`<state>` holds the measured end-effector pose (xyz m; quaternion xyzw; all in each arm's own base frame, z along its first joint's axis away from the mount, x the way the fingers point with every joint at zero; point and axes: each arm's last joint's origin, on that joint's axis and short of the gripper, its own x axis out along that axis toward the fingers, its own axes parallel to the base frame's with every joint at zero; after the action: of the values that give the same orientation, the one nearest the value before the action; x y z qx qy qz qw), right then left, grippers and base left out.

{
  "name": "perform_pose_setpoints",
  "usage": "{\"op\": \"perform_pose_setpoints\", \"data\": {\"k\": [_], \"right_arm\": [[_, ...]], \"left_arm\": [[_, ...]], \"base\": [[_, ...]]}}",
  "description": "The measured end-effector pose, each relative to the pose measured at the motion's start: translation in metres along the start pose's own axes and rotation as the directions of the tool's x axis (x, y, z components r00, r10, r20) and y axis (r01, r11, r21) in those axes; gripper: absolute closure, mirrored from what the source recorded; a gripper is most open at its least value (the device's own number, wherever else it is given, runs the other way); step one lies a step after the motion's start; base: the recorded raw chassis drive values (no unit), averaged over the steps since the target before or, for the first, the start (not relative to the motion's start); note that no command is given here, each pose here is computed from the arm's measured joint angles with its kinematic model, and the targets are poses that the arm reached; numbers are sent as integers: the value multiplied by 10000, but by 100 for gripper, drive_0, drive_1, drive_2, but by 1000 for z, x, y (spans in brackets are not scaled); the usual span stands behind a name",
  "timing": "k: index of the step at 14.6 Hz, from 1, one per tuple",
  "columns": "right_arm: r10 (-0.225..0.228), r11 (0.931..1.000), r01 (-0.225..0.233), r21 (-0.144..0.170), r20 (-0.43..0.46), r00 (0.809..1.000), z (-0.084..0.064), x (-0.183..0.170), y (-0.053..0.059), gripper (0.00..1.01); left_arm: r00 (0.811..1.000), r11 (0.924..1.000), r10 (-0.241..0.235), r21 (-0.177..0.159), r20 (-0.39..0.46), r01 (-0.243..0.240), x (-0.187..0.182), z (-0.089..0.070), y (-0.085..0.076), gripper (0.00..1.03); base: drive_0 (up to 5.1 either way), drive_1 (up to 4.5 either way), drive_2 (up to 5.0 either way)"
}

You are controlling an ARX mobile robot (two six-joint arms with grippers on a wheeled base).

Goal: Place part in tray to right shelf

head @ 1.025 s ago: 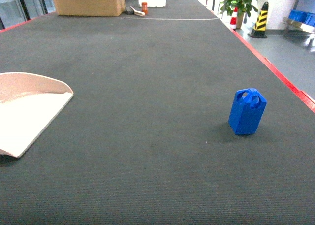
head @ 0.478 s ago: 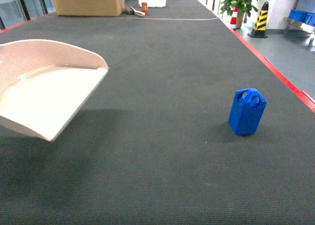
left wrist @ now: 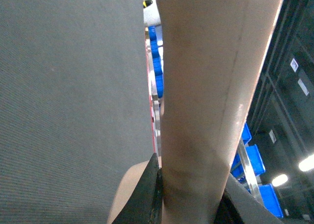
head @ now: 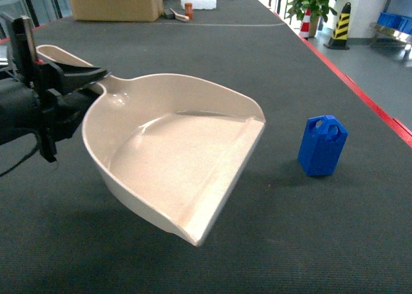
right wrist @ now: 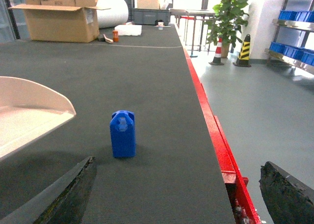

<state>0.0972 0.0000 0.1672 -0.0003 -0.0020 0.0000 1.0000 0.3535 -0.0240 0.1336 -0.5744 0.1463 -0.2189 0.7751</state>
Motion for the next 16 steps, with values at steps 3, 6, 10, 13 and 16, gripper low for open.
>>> {"op": "perform_pose_setpoints", "data": {"k": [3,6,10,13,16], "right_arm": [[4,10000,-4,-4,0,10000,0,0,0,3],[4,10000,-4,0,0,10000,0,0,0,3],[-442,9990,435,-111,-772,9960,-2,0,0,3],[-2037,9788,1920,-713,-2409,9489,-2,34,-21,3],[-957,9950,850,-515,-2662,9591,7,107,-28,3]], "left_arm": [[9975,9997,-229,17,-667,230,13,-27,-8,85],[9992,9992,-195,338,-344,206,16,-28,-10,85],[9996,9992,-161,353,-234,170,15,-26,-10,85],[9995,9992,-163,355,-253,172,15,-26,-10,85],[9995,9991,-185,364,-255,195,15,-26,-10,85]], "base": [[0,0,0],[0,0,0],[0,0,0],[0,0,0],[0,0,0]]}}
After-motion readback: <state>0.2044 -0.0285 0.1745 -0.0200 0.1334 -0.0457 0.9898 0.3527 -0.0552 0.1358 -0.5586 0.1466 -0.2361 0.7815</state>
